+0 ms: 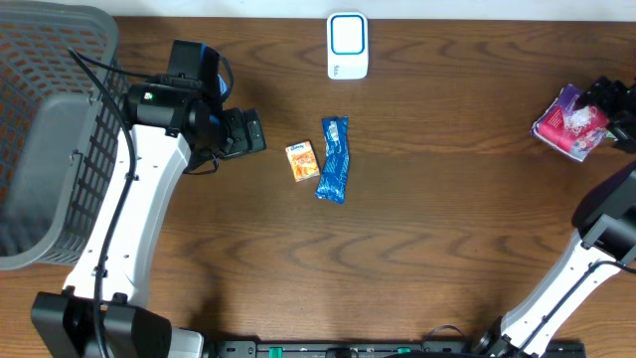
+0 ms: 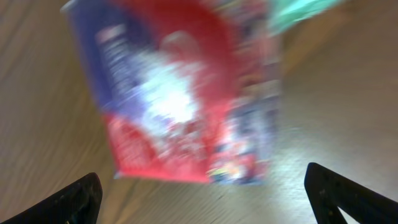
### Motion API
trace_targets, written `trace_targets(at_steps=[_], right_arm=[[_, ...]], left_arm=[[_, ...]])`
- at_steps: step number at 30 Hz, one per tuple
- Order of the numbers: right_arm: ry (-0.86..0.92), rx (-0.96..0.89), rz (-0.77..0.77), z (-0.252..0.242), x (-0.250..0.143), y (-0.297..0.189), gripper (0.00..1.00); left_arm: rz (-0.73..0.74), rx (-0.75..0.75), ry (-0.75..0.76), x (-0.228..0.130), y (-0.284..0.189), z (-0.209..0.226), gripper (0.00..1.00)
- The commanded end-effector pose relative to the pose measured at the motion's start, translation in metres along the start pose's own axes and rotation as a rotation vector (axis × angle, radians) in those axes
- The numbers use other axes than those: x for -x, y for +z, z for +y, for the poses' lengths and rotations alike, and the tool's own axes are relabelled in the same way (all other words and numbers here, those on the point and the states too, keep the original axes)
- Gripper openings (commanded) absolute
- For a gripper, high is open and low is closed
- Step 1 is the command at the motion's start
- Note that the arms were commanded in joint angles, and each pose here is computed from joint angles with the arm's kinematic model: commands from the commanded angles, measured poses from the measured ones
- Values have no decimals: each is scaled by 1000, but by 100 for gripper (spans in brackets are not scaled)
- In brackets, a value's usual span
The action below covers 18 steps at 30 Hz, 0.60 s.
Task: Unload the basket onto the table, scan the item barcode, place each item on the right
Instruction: 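Carry the purple pack to the right and release it, then reach the right gripper to the blue Oreo pack and grasp it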
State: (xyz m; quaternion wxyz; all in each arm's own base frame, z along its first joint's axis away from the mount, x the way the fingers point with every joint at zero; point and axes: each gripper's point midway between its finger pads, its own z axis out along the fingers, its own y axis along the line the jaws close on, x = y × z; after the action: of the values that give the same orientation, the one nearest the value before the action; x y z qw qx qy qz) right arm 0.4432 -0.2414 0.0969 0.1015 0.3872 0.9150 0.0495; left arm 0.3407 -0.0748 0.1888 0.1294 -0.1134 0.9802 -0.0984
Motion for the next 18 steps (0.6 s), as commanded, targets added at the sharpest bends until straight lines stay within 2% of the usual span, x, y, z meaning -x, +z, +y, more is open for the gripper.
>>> trace_targets(at_steps=[1, 2, 3, 6, 10, 16, 18], right_arm=[[-207, 290, 37, 71, -22, -26, 99], [-295, 458, 82, 107, -41, -35, 99], [-337, 540, 110, 126, -53, -41, 99], [-416, 641, 183, 161, -84, -49, 99], [-522, 603, 276, 190, -129, -45, 96], [-719, 405, 361, 221, -197, -27, 95], [-790, 380, 381, 236, -223, -24, 91]], left_arm=[[-3, 11, 2, 2, 0, 3, 98], [-3, 11, 2, 2, 0, 3, 98], [-3, 11, 2, 2, 0, 3, 98], [-3, 11, 2, 2, 0, 3, 98], [-3, 11, 2, 2, 0, 3, 98], [-3, 11, 2, 2, 0, 3, 98], [-3, 11, 2, 2, 0, 3, 98]])
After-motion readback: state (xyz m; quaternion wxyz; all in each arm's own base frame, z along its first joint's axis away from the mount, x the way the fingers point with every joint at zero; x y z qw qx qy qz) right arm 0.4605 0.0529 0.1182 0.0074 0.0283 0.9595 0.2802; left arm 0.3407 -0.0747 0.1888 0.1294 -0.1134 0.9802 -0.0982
